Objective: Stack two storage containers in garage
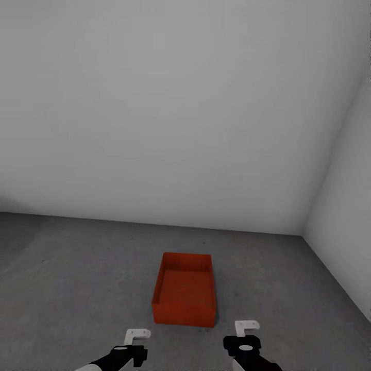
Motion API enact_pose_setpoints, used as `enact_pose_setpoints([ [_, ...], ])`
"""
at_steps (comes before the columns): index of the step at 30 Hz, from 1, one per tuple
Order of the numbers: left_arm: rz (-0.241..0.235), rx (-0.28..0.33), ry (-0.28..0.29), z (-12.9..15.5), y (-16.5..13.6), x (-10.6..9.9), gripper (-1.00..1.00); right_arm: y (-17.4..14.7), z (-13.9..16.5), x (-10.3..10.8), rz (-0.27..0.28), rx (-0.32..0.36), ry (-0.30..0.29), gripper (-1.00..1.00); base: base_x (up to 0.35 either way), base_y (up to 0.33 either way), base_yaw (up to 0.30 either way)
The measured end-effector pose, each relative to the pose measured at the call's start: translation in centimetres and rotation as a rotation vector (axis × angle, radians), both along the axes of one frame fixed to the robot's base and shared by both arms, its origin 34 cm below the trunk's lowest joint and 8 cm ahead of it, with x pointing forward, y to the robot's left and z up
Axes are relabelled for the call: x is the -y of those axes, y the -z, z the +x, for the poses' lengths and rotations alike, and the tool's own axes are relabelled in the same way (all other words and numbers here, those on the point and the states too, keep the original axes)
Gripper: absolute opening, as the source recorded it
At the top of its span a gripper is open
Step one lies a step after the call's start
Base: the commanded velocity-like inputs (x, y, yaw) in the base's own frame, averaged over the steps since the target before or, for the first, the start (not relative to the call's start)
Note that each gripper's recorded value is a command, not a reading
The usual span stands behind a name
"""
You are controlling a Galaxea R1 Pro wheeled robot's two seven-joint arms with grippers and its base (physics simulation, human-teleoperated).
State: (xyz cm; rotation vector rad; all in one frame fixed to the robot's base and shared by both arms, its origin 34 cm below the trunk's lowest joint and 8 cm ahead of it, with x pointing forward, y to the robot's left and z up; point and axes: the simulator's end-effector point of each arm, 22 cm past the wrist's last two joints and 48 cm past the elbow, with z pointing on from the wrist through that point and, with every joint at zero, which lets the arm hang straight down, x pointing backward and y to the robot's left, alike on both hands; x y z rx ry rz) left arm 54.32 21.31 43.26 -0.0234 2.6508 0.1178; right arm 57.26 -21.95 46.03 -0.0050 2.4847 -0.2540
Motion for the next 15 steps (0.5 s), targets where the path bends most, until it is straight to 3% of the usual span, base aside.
enact_pose_setpoints([
  [6, -0.003, -0.001, 0.001, 0.0, 0.0, 0.0, 1.0, 1.6, -2.2, 1.5, -0.029, -0.054, 0.014, 1.0, -0.113, 0.0, 0.0],
  [8, -0.003, -0.005, 0.001, -0.2, 0.2, 0.0, 1.0, 3.1, -4.7, 2.6, -0.052, -0.113, 0.021, 1.0, -0.114, 0.0, 0.0],
  [10, -0.003, -0.008, 0.001, -0.4, 0.3, 0.0, 1.0, 3.9, -6.1, 2.1, -0.045, -0.141, 0.008, 1.0, -0.114, 0.0, 0.0],
  [15, -0.003, -0.004, 0.002, -0.2, 0.1, 0.0, 1.0, 4.3, -6.7, 0.3, -0.003, -0.122, -0.016, 1.0, -0.114, 0.0, 0.0],
])
